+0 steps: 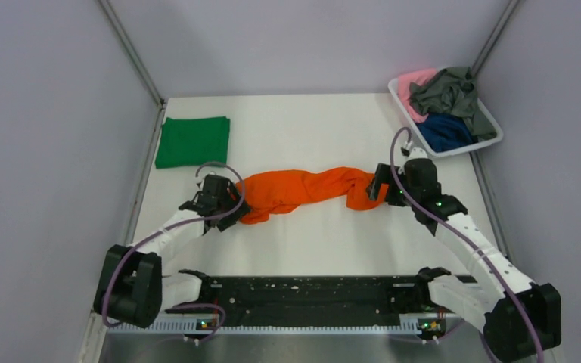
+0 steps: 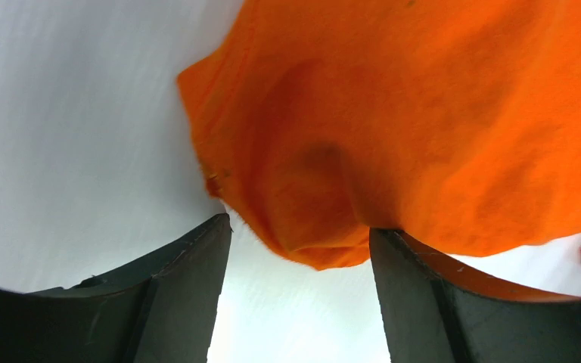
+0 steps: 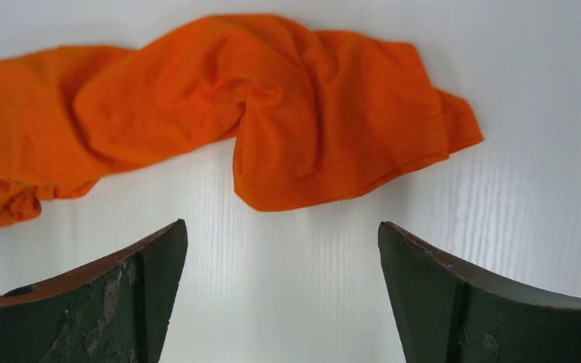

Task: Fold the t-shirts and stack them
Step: Move the tshirt to the center of the board, then flatten out the tshirt

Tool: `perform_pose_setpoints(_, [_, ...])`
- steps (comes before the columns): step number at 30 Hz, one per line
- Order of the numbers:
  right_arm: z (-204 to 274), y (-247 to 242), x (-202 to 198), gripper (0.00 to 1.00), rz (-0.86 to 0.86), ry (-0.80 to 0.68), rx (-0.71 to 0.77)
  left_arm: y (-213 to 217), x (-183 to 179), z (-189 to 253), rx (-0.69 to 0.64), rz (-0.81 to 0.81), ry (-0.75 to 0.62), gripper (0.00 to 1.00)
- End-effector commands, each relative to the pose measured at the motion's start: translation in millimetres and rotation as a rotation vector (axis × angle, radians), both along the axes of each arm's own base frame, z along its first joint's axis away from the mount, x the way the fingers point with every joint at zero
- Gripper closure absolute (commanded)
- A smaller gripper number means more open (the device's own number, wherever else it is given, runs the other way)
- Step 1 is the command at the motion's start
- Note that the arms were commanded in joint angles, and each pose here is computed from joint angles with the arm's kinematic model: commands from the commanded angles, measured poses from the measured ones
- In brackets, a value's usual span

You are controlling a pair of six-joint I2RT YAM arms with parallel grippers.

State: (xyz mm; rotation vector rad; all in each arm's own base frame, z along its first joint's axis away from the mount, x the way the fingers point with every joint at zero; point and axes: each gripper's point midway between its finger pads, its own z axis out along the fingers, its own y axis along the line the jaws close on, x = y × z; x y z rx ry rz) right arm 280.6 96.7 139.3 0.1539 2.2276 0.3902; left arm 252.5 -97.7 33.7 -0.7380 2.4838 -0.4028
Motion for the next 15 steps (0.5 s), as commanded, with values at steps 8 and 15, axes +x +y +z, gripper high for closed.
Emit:
perform_pose_setpoints(8, [-49, 47, 5, 0.13, 0.037, 0.098, -0.075, -21, 47, -6, -0.057, -0.031, -0.039, 0.81])
perform_pose_setpoints(15, [-72, 69, 25, 0.23, 0.042, 0.125, -0.147, -24, 63, 12, -0.050, -0.040, -0.089, 1.00])
